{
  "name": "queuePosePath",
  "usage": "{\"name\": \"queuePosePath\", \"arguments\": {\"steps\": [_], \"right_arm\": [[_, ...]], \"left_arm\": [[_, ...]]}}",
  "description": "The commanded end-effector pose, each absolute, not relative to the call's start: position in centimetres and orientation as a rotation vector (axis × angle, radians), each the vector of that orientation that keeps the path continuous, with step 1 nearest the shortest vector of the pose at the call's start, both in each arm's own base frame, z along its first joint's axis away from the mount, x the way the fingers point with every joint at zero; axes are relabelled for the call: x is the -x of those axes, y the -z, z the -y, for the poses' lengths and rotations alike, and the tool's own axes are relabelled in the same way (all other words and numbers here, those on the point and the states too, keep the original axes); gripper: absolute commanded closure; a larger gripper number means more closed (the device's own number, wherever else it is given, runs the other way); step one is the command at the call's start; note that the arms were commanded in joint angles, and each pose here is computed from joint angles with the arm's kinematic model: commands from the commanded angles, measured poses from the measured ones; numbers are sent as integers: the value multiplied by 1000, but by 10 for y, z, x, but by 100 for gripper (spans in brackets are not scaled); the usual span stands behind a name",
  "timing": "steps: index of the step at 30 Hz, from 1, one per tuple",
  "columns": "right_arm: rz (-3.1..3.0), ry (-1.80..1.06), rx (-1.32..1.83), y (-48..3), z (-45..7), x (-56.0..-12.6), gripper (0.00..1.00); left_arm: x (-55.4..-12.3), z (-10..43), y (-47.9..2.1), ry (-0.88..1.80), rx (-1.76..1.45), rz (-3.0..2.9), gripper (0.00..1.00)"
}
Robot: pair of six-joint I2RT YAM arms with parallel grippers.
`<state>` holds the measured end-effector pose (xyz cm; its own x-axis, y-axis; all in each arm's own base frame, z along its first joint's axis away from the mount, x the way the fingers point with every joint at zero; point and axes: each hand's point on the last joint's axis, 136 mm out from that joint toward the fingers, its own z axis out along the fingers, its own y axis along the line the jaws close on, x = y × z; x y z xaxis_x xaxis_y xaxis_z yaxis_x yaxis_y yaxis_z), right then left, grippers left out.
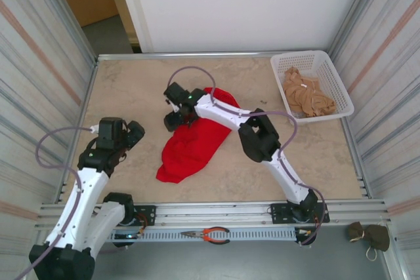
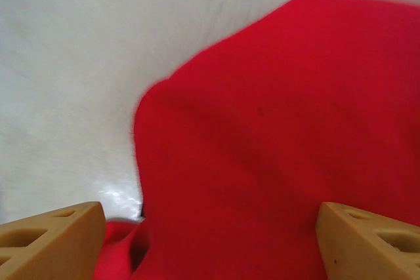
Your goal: Fold the inside-out t-shirt
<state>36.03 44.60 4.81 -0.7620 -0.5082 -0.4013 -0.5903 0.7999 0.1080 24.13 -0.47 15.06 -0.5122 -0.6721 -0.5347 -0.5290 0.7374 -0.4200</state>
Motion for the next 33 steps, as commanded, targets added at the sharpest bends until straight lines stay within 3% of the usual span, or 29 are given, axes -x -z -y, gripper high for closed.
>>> {"name": "queuePosePath", "arguments": {"steps": [1,3,8,9,16,20,28,33], "right_arm": [[-2603,-192,866,-40,-443,-373,19],[-2596,-174,847,-35,-447,-380,29],[-2564,-297,769,-79,-454,-395,94],[-2545,-345,749,-98,-454,-398,100],[-2366,-661,530,-260,-402,-414,100],[-2285,-765,359,-309,-343,-414,100],[-2222,-840,-84,-262,-214,-394,100],[-2281,-828,-177,-211,-184,-364,100]], "left_arm": [[-236,7,-146,302,961,-2250,1],[-235,10,-143,311,954,-2270,1],[-239,19,-145,352,865,-2299,1],[-241,22,-145,365,840,-2306,1],[-248,44,-143,464,710,-2394,1],[-250,57,-141,523,661,-2428,1],[-244,90,-119,524,551,-2517,1],[-253,106,-98,538,528,-2544,1]]}}
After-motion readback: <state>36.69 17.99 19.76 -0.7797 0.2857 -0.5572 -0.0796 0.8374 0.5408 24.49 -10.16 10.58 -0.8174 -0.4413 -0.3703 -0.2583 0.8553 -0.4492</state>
